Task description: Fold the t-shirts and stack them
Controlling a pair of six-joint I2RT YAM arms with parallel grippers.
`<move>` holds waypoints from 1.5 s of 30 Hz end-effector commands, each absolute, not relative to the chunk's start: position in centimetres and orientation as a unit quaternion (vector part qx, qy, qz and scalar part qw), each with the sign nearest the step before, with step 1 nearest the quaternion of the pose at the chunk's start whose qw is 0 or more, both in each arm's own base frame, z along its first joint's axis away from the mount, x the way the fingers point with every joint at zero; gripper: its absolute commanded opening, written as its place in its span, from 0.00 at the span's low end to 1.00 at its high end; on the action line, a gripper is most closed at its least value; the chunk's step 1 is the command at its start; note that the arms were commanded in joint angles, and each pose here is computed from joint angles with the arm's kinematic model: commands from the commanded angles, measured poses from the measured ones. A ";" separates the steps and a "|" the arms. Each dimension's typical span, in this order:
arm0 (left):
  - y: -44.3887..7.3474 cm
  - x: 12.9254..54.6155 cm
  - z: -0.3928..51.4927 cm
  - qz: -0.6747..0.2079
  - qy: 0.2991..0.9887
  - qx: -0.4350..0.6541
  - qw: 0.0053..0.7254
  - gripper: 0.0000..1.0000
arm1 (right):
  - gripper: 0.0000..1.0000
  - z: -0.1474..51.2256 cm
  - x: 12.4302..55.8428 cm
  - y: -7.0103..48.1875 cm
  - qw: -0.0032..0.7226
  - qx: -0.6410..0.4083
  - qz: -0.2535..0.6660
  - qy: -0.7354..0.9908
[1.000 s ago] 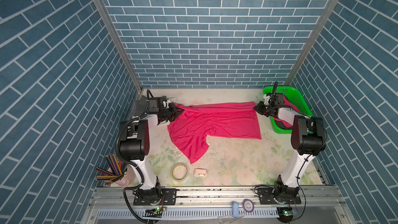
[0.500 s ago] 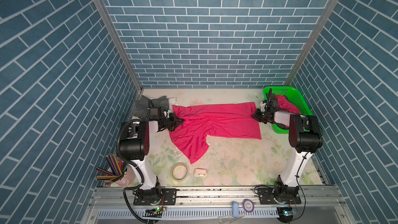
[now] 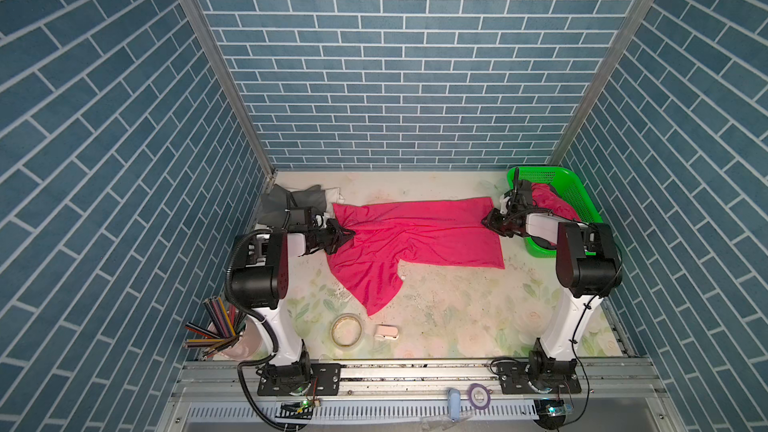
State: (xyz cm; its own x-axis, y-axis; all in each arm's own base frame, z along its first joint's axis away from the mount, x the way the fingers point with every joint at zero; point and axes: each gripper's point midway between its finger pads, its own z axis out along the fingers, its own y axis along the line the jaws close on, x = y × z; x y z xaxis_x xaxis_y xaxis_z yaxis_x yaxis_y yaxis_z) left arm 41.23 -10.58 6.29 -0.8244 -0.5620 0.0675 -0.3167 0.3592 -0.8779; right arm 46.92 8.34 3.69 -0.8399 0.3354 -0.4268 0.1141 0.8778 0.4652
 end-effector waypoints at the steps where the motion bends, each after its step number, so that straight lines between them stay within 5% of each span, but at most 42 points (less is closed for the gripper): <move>1: -10.3 40.4 6.5 -0.488 0.822 -0.263 0.128 0.00 | 0.45 6.2 47.1 8.2 0.276 0.113 0.197 0.934; 12: -9.6 39.4 5.2 -0.454 0.842 -0.264 0.127 0.00 | 0.62 8.9 46.5 10.1 0.296 0.091 0.198 0.930; 14: -9.5 39.2 5.2 -0.451 0.843 -0.263 0.130 0.08 | 0.67 9.5 46.2 10.7 0.303 0.083 0.195 0.929; 21: -7.5 40.1 8.9 -0.373 0.880 -0.231 0.180 0.86 | 0.78 13.2 44.3 15.9 0.349 0.025 0.239 0.906; 25: -4.9 42.3 11.8 -0.296 0.901 -0.216 0.232 0.87 | 0.81 14.1 42.8 21.6 0.357 -0.033 0.285 0.889; 31: -8.1 47.1 12.9 -0.378 0.872 -0.209 0.230 0.87 | 0.85 13.6 42.3 29.0 0.344 -0.082 0.348 0.868; 45: -11.2 53.0 5.2 -0.372 0.883 -0.224 0.180 0.87 | 0.89 5.3 47.2 26.7 0.266 -0.027 0.296 0.917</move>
